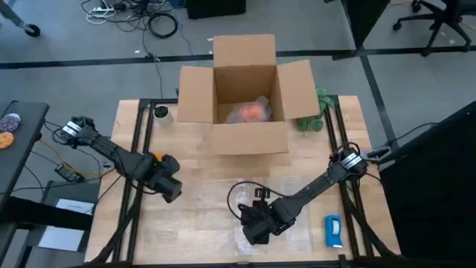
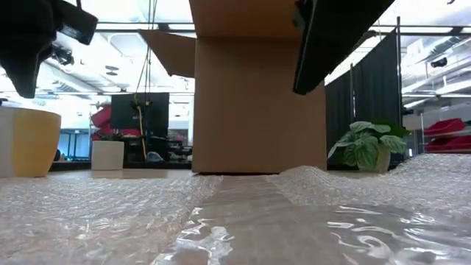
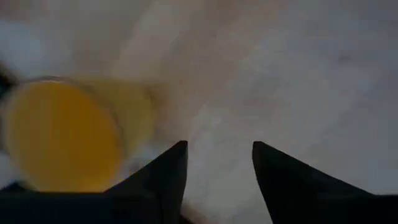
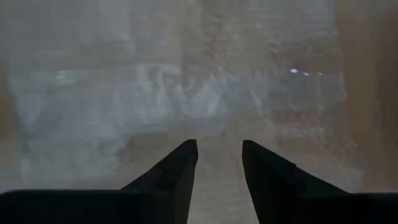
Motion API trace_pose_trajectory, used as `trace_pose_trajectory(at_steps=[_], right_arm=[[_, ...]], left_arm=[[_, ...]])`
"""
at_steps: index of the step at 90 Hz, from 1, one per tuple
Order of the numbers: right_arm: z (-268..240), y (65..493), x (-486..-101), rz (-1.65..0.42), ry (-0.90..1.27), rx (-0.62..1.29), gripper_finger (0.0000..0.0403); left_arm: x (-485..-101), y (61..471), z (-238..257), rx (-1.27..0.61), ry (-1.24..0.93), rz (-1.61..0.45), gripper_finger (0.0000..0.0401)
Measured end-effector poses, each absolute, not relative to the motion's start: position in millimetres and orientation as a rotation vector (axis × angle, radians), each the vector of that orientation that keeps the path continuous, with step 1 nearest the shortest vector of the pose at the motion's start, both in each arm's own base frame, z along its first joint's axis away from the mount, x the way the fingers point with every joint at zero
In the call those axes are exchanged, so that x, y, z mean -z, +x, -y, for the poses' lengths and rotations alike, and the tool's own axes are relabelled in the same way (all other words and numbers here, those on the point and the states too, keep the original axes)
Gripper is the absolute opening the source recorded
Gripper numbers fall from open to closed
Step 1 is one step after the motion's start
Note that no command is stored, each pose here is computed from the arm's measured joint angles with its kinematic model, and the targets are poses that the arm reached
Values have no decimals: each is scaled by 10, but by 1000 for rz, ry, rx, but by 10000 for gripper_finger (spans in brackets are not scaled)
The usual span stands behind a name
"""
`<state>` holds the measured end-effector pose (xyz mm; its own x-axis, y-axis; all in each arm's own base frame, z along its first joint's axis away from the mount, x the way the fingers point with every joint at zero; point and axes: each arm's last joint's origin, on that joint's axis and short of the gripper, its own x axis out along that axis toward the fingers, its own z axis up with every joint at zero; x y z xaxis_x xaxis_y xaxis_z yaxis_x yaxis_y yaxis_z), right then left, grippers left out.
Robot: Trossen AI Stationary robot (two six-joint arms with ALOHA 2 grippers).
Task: Wrap mug
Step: Wrap the yellow mug with the bubble wrap
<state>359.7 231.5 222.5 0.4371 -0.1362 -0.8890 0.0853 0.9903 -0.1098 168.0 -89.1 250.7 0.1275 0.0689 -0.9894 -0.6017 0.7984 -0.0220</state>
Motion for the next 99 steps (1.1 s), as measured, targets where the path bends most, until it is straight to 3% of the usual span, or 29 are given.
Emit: trace_pose_trajectory(at_steps=[24, 45, 74, 92, 99], right_arm=[[-2775, 3339, -1980, -1037, -19, -26, 111], [-2867, 3131, -1549, -1009, 80, -36, 111], [-2594, 3113, -1197, -947, 161, 78, 105], [-2522, 3178, -1207, -960, 128, 78, 19], [-2517, 3210, -1230, -961, 106, 64, 8]], left_arm=[[-2615, 2051, 1429, -23, -460, -959, 182], [-2365, 2338, 1929, 155, -195, -748, 177], [-1639, 2579, 2101, 102, -19, -883, 176], [-1450, 2602, 2122, 66, -25, -933, 176], [-1497, 2627, 2142, 61, -60, -920, 176]])
